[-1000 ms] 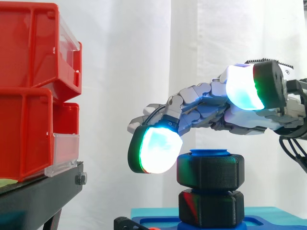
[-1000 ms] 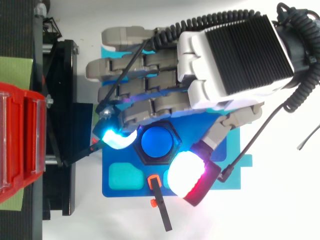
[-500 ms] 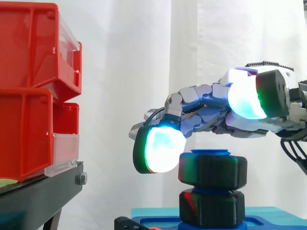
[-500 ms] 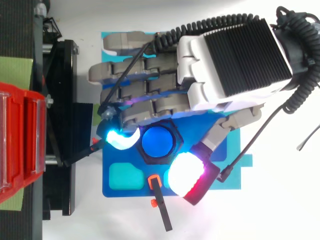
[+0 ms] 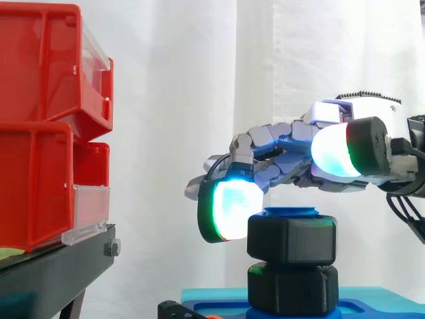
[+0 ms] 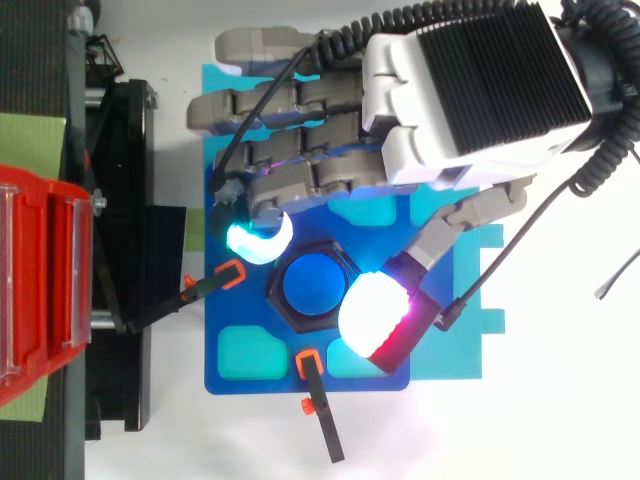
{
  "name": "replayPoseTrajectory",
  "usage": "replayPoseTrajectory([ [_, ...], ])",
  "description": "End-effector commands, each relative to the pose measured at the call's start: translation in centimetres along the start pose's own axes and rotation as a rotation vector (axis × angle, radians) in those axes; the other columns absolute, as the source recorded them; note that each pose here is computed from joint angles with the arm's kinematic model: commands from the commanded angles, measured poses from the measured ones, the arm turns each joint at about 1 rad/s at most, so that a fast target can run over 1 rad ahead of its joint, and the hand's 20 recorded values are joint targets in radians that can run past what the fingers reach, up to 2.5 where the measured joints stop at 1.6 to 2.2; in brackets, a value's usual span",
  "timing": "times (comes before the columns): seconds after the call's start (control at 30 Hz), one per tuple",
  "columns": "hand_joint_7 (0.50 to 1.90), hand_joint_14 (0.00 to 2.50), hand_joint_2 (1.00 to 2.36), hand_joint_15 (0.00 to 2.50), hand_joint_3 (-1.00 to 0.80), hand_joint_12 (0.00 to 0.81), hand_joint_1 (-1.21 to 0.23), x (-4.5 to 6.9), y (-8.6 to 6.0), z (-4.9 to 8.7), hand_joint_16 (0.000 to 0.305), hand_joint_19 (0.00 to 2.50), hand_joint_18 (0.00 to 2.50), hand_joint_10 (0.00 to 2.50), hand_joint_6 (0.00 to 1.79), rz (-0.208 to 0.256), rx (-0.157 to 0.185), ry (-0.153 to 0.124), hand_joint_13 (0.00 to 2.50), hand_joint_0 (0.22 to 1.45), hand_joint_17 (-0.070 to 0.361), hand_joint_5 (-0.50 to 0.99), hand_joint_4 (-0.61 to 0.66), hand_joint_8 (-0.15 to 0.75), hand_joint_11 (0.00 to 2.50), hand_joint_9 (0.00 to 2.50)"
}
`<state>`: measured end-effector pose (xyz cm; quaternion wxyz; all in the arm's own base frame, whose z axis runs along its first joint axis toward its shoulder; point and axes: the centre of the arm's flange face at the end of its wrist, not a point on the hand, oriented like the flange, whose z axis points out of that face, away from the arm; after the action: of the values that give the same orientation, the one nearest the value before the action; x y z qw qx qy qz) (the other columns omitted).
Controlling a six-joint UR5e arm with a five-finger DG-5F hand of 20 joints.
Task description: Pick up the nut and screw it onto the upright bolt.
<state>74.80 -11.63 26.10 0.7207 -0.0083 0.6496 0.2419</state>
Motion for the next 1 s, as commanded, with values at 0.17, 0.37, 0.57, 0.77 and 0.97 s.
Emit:
replayPoseTrajectory([
  [0.17,1.36,0.0,1.0,0.0,-0.5,0.262,-0.26,-0.2,-0.5,-0.3,0.029,0.0,0.01,0.0,0.5,-0.003,0.008,-0.003,0.36,0.51,0.065,0.01,0.18,0.246,0.0,0.76],
  [0.37,1.47,0.0,1.0,0.0,-0.5,0.246,-0.27,-0.3,-0.8,-0.5,0.025,0.0,0.09,0.0,0.5,-0.005,0.011,-0.003,0.43,0.51,0.056,0.04,0.11,0.242,0.0,0.86],
  [0.57,1.47,0.0,1.0,0.0,-0.5,0.206,-0.27,-0.5,-1.3,-0.7,0.019,0.0,0.24,0.0,0.51,-0.016,0.019,-0.006,0.57,0.51,0.043,0.07,0.08,0.219,0.0,1.07],
  [0.77,1.46,0.0,1.0,0.0,-0.5,0.164,-0.28,-0.6,-1.7,-1.1,0.016,0.0,0.4,0.0,0.51,-0.028,0.029,0.003,0.7,0.51,0.035,0.08,0.05,0.178,0.0,1.27],
  [0.97,1.25,0.0,1.0,0.0,-0.5,0.222,-0.21,-0.7,-1.8,-1.2,0.023,0.0,0.28,0.0,0.5,-0.026,0.029,-0.001,0.62,0.5,0.052,-0.01,0.18,0.236,0.0,1.14],
])
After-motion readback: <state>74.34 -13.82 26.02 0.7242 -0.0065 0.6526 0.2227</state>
